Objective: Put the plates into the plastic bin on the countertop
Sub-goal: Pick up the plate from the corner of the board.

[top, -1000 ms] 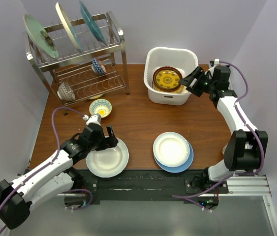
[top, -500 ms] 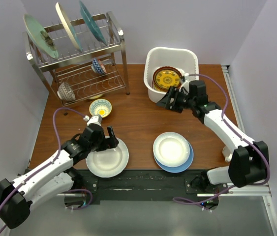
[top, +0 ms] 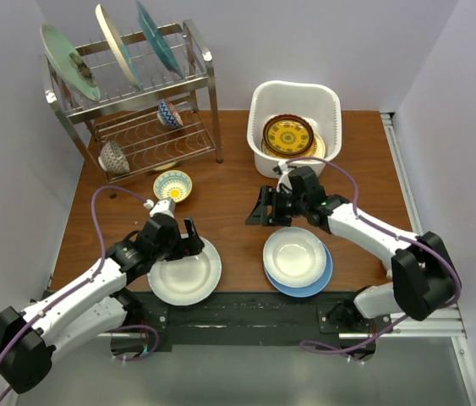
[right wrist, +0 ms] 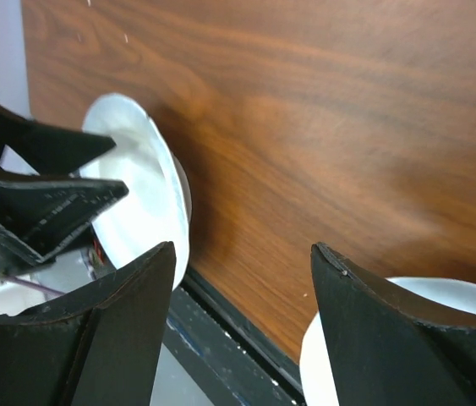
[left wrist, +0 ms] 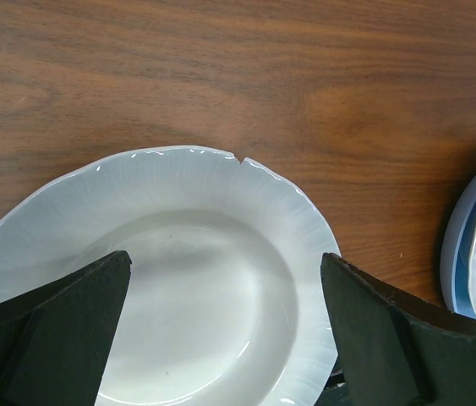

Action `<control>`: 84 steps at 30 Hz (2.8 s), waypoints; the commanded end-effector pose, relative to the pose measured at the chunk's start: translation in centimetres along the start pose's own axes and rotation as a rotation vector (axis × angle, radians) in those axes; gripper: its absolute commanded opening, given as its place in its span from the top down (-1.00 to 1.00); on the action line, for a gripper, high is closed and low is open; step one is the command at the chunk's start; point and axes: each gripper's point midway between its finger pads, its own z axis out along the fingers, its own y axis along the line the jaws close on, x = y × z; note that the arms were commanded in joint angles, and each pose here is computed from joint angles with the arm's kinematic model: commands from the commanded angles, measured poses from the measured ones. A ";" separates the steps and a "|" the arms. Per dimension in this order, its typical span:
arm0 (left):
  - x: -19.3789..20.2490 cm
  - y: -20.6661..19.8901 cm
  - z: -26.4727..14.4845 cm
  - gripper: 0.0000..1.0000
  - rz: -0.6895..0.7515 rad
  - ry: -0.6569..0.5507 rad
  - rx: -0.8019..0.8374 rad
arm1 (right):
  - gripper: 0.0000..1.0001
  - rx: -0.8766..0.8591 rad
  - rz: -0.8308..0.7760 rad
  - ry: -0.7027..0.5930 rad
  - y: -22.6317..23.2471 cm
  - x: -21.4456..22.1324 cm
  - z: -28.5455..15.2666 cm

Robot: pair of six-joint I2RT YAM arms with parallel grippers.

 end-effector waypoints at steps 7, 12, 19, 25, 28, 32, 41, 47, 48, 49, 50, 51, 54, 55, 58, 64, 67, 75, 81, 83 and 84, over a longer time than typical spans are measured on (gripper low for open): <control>-0.9 -0.3 -0.3 -1.00 -0.022 -0.038 0.003 | -0.33 -0.052 -0.077 0.172 2.4 4.5 4.7; -1.0 -0.2 -0.4 -1.00 -0.023 -0.045 -0.002 | -0.29 -0.075 -0.085 0.254 3.0 7.1 7.1; -0.8 -0.2 -0.3 -1.00 -0.021 -0.036 -0.004 | -0.25 -0.178 -0.079 0.273 5.5 8.6 8.7; -0.7 0.0 -0.2 -1.00 -0.017 -0.030 -0.010 | -0.21 -0.209 -0.069 0.307 6.4 10.0 10.0; -0.6 0.0 -0.1 -1.00 -0.017 -0.030 -0.010 | -0.19 -0.213 -0.066 0.318 6.5 10.5 10.4; -0.6 0.0 -0.1 -1.00 -0.020 -0.031 -0.007 | -0.13 -0.216 -0.059 0.338 6.7 11.2 11.3; -1.0 -0.3 -0.3 -1.00 -0.018 -0.042 -0.001 | 0.43 -0.249 0.005 0.354 6.8 12.1 12.4; -1.2 -0.3 -0.5 -1.00 -0.015 -0.043 -0.008 | 1.00 -0.238 0.027 0.347 6.0 12.6 12.9; -1.2 -0.2 -0.6 -1.00 -0.015 -0.042 -0.014 | 1.00 -0.229 0.023 0.346 5.9 12.6 12.6; -1.3 -0.2 -0.7 -1.00 -0.014 -0.046 -0.012 | 1.00 -0.216 0.013 0.336 5.6 12.5 12.6; -1.4 -0.2 -0.7 -1.00 -0.016 -0.048 -0.014 | 1.00 -0.209 0.010 0.338 5.4 12.6 12.5; -1.6 -0.4 -0.8 -1.00 -0.018 -0.053 -0.008 | 1.00 -0.202 0.010 0.340 5.4 12.6 12.4; -1.9 -0.6 -1.0 -1.00 -0.020 -0.066 0.000 | 1.00 -0.187 -0.002 0.331 5.2 12.4 12.2; -2.0 -0.7 -1.1 -1.00 -0.021 -0.067 0.003 | 1.00 -0.190 -0.008 0.327 5.4 12.3 12.1; -2.4 -0.8 -1.3 -1.00 -0.019 -0.080 0.005 | 1.00 -0.186 -0.019 0.322 5.5 11.9 12.0; -3.3 -1.3 -2.4 -1.00 -0.028 -0.127 0.037 | 1.00 -0.142 -0.025 0.305 4.8 10.8 12.0; -3.7 -1.3 -2.9 -1.00 -0.026 -0.143 0.041 | 1.00 -0.128 -0.025 0.292 4.3 10.1 11.8; -4.2 -1.2 -3.5 -1.00 -0.026 -0.163 0.037 | 1.00 -0.098 0.011 0.241 2.4 7.2 10.6; -4.5 -0.9 -3.9 -1.00 -0.023 -0.176 0.021 | 1.00 -0.069 0.024 0.192 0.6 4.4 8.7; -4.7 -0.9 -4.1 -1.00 -0.022 -0.187 0.021 | 1.00 -0.062 0.020 0.170 0.2 3.4 7.8; -4.7 -0.9 -4.1 -1.00 -0.022 -0.189 0.020 | 1.00 -0.060 0.021 0.160 0.1 3.0 7.6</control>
